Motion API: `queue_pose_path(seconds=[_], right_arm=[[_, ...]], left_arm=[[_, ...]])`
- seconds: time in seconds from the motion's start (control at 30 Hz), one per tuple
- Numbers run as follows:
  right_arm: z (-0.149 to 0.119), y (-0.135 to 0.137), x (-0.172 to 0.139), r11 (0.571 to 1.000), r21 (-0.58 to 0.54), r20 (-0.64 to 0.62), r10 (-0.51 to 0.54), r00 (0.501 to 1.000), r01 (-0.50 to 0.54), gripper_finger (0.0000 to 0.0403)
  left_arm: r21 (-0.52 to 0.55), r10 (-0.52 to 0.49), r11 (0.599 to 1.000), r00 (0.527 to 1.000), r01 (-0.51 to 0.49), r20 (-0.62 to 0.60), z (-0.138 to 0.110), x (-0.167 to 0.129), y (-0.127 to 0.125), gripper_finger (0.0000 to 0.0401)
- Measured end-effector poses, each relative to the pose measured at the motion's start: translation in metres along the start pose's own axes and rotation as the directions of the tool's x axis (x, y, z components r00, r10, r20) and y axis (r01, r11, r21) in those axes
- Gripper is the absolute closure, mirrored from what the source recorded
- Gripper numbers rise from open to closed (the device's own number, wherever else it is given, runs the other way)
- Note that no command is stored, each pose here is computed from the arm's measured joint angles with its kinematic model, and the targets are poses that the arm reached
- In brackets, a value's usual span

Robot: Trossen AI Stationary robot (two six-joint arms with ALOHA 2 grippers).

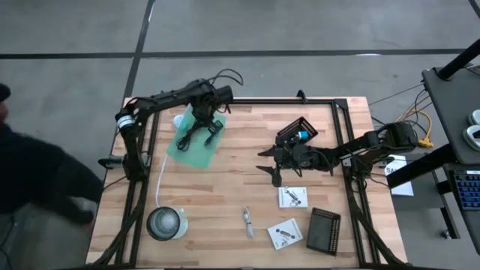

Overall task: Pick and place items into bin
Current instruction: Put the black charger cable into the light blue bin, then put the white charger cable into the light blue bin

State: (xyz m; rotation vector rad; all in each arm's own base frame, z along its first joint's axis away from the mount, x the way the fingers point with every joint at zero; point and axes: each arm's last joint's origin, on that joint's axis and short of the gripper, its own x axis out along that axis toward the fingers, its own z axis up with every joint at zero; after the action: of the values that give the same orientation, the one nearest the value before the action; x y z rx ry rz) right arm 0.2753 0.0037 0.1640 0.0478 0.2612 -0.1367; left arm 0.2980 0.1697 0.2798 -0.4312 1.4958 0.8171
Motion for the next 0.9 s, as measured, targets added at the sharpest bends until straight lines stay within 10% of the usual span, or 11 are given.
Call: queue_pose_path(seconds=[0.37,0.5,0.9], right_arm=[[-0.002,0.000,0.000,1.000,0.014,-0.025,-0.002,1.000,0.002,0.0179],[-0.002,0.000,0.000,1.000,0.021,-0.025,-0.002,1.000,0.002,0.0179],[-0.002,0.000,0.000,1.000,0.020,-0.025,-0.002,1.000,0.002,0.0179]], left_arm=[[0.084,-0.006,0.996,1.000,0.008,-0.026,0.000,0.030,0.001,0.0374],[0.233,-0.054,0.970,0.997,0.065,-0.053,-0.003,0.039,-0.002,0.0334],[0.242,-0.090,0.967,0.995,0.080,0.031,-0.001,0.033,-0.006,0.0198]])
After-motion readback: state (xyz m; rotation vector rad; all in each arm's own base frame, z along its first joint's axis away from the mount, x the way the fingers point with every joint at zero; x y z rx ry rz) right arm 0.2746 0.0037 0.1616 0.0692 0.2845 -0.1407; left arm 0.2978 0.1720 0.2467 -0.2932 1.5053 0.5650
